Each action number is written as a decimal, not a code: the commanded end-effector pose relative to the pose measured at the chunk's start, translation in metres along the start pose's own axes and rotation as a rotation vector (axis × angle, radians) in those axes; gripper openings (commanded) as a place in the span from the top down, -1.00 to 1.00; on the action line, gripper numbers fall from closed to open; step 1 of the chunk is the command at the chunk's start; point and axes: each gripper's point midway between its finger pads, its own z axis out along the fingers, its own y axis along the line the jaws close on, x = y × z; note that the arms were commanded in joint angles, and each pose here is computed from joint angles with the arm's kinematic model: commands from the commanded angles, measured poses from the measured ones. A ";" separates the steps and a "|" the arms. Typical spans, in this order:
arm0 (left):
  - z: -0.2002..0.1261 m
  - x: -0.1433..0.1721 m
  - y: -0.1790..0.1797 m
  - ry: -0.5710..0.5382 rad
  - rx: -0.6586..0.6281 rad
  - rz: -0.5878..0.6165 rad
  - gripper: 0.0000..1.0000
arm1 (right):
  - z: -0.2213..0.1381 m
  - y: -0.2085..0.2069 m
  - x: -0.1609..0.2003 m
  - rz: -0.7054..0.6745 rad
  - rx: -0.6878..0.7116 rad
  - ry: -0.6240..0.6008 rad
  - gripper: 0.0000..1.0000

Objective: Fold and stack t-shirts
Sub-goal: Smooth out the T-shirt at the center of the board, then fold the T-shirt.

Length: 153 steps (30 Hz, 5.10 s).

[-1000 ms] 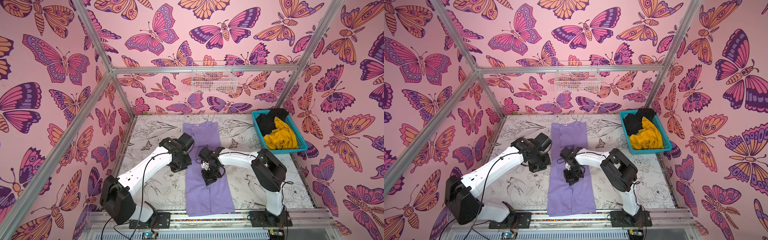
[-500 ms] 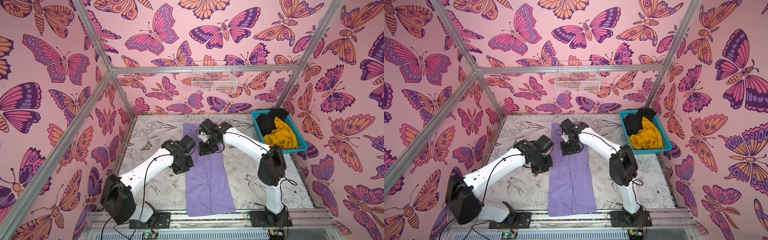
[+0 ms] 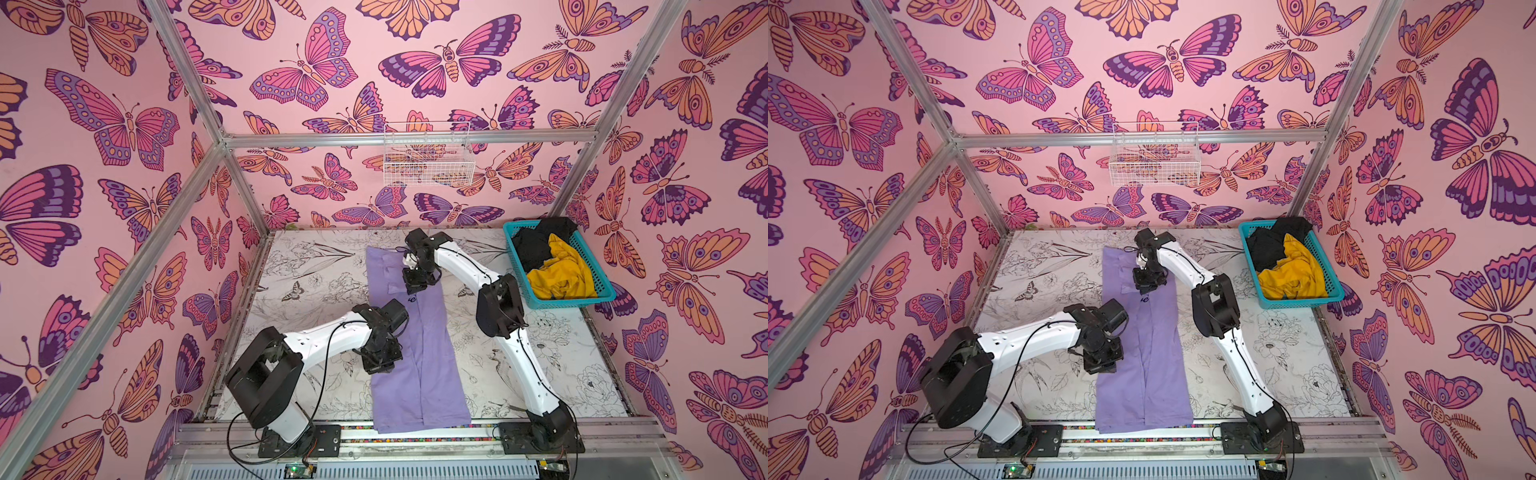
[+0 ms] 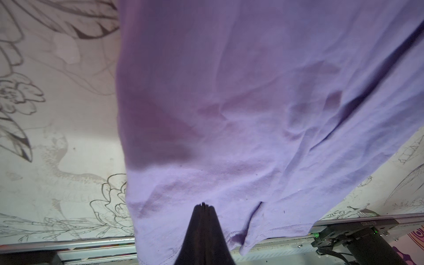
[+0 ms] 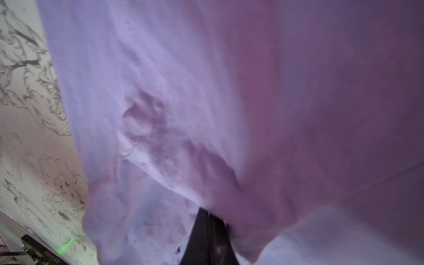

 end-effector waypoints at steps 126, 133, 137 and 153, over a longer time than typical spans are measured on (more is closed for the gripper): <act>0.043 0.116 0.036 0.450 -0.138 -0.041 -0.20 | -0.111 -0.039 0.342 0.058 0.312 0.253 -0.14; 0.042 0.106 0.020 0.396 -0.080 0.057 -0.09 | -0.116 -0.038 0.344 0.081 0.303 0.241 -0.14; 0.048 0.105 0.020 0.406 -0.081 0.071 0.11 | -0.116 -0.037 0.343 0.083 0.303 0.242 -0.14; 0.032 0.101 0.025 0.384 -0.164 0.083 1.00 | -0.081 -0.049 0.373 0.133 0.271 0.344 -0.06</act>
